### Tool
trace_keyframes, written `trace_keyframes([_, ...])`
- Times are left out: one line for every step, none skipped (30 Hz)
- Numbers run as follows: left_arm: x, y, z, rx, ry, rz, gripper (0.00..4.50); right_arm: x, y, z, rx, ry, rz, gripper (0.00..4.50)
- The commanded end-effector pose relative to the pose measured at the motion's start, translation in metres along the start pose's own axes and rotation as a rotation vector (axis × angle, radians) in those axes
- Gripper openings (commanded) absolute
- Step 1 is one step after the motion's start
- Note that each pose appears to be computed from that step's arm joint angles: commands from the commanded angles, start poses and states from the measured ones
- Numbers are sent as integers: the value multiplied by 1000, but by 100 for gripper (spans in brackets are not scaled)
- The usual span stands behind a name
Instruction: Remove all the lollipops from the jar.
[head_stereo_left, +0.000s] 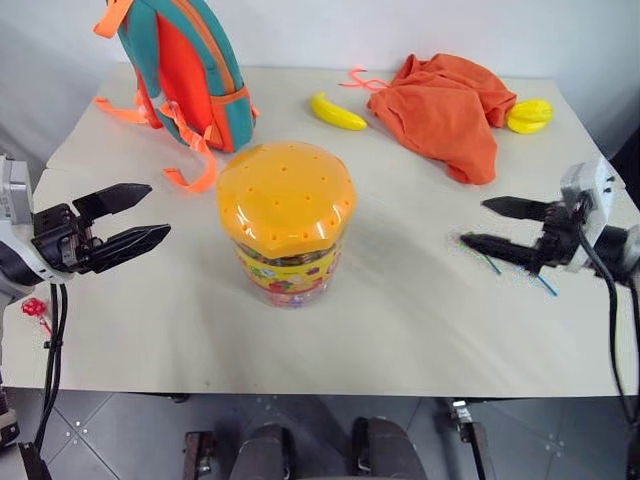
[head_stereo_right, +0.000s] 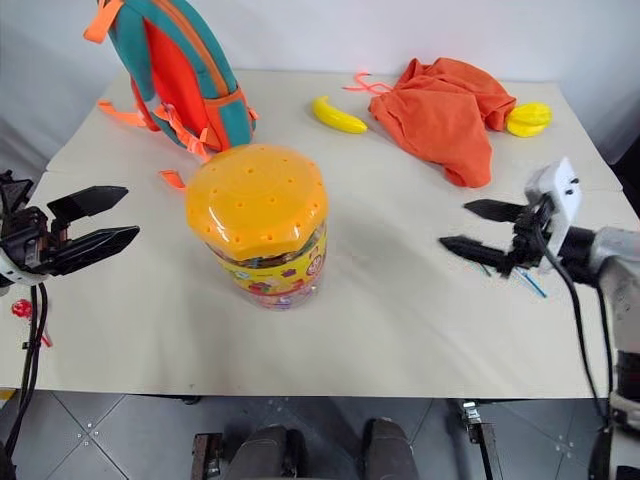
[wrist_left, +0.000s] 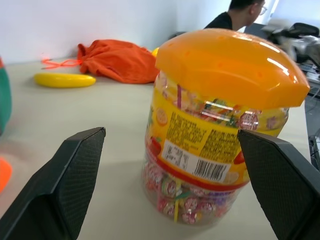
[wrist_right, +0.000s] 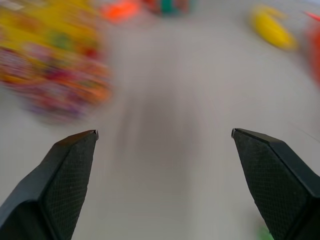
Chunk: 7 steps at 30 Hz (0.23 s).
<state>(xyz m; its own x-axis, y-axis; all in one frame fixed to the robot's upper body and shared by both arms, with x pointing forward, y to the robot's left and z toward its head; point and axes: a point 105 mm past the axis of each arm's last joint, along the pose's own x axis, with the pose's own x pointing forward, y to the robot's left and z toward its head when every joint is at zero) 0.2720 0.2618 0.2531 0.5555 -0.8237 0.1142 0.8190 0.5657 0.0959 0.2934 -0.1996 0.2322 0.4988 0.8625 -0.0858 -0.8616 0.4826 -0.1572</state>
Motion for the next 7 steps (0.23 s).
trace_keyframes([-10, 3, 7, 122, -46, 97, 450, 17, 33, -17, -87, 39, 176, 448])
trace_keyframes([-14, 5, 8, 147, -72, 137, 450, 21, 37, -29, -92, 80, 200, 448])
trace_keyframes([-17, 4, 6, 140, -80, 158, 450, 25, 38, -36, -88, 92, 205, 448])
trace_keyframes([-19, 3, 3, 120, -78, 167, 450, 29, 36, -39, -73, 73, 188, 448])
trace_keyframes([-22, 1, 1, 91, -96, 187, 450, 35, 32, -40, -46, 37, 155, 448])
trace_keyframes([-25, -1, -2, 64, -111, 211, 450, 40, 29, -40, -25, 8, 125, 448])
trace_keyframes([-28, -2, -5, 50, -114, 240, 450, 43, 26, -41, -11, -7, 100, 448])
